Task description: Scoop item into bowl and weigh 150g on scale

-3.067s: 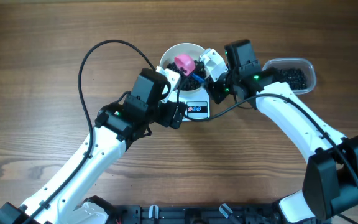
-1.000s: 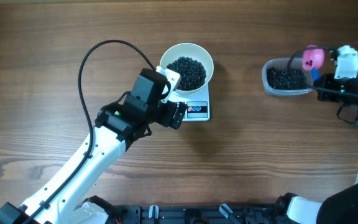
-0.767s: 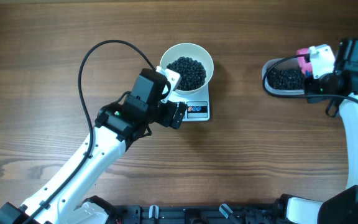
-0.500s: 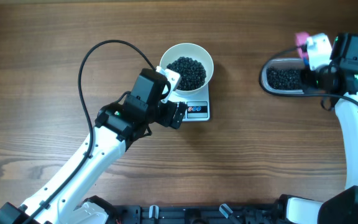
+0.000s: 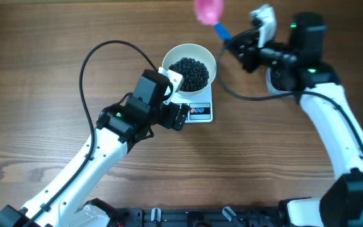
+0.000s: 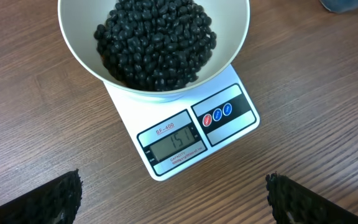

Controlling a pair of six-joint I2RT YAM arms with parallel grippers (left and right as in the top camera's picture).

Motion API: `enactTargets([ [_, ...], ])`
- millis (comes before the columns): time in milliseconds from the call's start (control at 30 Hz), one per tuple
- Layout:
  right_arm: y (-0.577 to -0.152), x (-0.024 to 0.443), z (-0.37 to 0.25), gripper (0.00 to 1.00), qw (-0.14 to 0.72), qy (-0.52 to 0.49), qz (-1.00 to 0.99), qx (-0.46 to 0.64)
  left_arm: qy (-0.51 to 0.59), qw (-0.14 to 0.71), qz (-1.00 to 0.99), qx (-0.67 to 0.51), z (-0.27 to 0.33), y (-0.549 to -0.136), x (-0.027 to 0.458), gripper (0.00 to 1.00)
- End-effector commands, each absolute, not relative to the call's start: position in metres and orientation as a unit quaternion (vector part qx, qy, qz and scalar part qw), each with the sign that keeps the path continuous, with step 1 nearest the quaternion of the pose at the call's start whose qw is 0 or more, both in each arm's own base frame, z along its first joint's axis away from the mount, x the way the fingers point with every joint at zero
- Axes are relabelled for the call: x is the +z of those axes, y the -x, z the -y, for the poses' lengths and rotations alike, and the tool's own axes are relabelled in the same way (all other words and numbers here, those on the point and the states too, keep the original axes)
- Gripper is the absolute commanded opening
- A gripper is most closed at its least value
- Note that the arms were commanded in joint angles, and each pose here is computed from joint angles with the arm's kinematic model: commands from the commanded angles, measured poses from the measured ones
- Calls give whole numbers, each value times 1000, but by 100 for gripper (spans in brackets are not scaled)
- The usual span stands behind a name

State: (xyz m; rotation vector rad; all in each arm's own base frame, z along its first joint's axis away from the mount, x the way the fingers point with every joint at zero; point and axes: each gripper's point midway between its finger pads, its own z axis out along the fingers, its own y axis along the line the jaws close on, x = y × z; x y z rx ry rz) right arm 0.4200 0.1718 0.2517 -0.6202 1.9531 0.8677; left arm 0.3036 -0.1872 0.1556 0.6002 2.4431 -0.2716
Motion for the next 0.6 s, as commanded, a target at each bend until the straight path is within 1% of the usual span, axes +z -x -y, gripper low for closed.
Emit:
enactTargets([
  [0, -425, 231, -192, 4, 423, 251, -805, 333, -235, 298, -919, -103, 188, -302, 153, 100],
  [33, -413, 213, -209, 4, 398, 286, -808, 327, -235, 298, -919, -103, 188, -302, 153, 100],
  [67, -405, 205, -215, 4, 385, 306, -809, 320, -235, 298, -919, -103, 188, -302, 153, 100],
  [200, -393, 169, -214, 4, 348, 345, -844, 219, -235, 298, -919, -103, 188, -302, 153, 100],
  [567, -387, 166, -219, 4, 338, 350, -846, 217, -235, 298, -919, -103, 188, -302, 153, 100],
])
